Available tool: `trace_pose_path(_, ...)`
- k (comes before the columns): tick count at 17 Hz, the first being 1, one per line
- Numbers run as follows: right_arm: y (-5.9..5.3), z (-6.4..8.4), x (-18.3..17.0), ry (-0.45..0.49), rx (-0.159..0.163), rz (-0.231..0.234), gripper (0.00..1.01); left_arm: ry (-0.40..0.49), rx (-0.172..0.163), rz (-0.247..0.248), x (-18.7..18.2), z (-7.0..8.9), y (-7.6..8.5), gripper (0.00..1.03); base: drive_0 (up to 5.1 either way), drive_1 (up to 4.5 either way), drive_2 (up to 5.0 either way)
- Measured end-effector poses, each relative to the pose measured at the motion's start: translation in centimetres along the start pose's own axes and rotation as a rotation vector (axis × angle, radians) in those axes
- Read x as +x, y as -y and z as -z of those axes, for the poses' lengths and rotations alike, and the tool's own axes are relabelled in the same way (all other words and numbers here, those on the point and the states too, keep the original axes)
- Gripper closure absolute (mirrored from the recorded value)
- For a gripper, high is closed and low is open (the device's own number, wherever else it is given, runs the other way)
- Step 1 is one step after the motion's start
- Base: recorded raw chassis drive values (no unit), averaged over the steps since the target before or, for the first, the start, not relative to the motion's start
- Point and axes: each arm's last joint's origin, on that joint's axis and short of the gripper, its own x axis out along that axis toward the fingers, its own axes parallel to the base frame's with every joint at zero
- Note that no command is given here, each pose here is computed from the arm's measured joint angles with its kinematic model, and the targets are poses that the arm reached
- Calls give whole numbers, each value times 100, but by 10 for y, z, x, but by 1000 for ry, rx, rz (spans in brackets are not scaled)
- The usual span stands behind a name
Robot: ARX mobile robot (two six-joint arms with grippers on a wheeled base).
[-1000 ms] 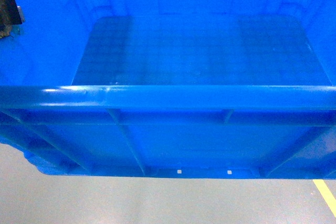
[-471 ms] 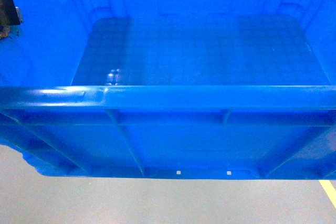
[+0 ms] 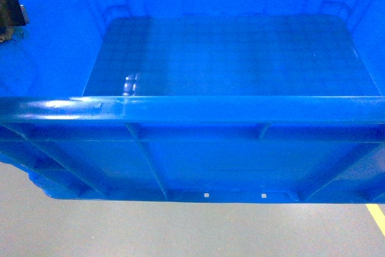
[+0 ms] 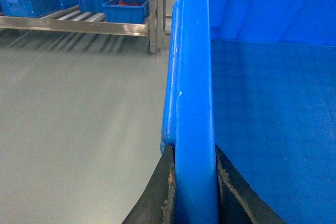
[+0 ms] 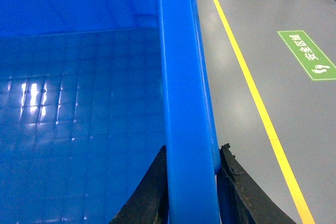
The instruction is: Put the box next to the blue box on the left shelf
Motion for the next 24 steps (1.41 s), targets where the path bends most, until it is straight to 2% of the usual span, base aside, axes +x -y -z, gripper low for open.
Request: trace_pose_path(24, 0, 0, 0, 2, 0, 1, 82, -4, -3, 3, 0, 0, 0, 92, 0, 427, -426)
